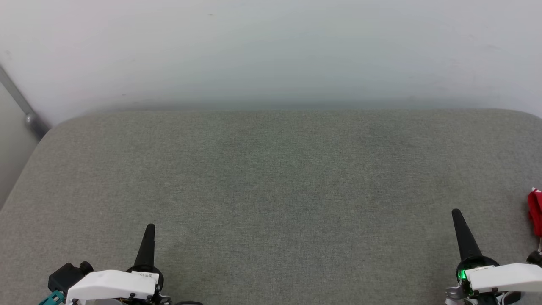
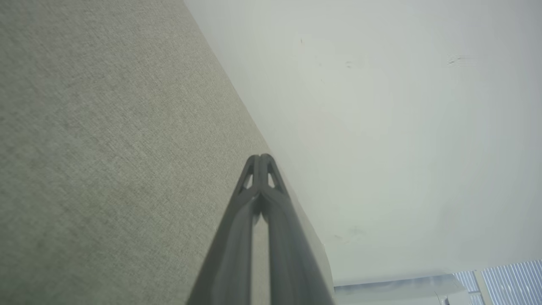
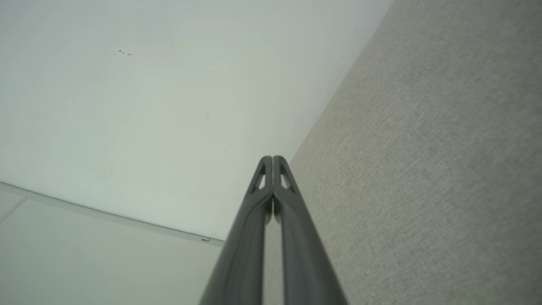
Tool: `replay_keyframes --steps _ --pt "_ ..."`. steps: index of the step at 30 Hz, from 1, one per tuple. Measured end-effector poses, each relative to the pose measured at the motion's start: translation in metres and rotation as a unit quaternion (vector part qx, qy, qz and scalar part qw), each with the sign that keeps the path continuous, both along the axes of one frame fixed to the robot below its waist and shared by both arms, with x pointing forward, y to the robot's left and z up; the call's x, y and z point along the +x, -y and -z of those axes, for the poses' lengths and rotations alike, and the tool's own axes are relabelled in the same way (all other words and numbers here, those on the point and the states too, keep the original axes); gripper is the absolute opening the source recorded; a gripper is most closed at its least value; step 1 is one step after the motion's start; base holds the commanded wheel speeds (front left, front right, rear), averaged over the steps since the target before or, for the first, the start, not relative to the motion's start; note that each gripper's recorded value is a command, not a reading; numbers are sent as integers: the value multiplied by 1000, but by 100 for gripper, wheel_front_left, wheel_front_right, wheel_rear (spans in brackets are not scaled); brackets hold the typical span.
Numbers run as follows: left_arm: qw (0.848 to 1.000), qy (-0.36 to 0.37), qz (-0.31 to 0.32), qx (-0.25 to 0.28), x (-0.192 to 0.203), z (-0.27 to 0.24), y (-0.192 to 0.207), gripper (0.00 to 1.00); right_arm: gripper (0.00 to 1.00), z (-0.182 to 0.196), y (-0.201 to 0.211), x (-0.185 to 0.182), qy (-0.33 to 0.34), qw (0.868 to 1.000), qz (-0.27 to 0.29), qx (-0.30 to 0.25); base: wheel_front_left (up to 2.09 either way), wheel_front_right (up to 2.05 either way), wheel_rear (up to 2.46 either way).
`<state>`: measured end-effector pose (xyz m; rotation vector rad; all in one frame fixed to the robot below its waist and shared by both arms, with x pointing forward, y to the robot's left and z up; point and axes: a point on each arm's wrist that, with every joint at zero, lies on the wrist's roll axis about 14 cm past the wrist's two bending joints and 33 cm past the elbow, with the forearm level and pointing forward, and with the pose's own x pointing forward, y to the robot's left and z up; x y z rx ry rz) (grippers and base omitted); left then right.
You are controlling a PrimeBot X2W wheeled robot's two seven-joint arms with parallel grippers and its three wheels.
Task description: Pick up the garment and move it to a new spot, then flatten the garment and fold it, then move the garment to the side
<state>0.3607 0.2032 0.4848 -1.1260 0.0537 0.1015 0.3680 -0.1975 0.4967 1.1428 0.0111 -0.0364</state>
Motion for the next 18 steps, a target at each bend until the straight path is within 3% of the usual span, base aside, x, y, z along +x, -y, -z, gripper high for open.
replay_keyframes --steps 18 --pt "996 15 5 -87 10 -6 1 0 0 -3 1 8 2 996 -2 84 0 0 0"
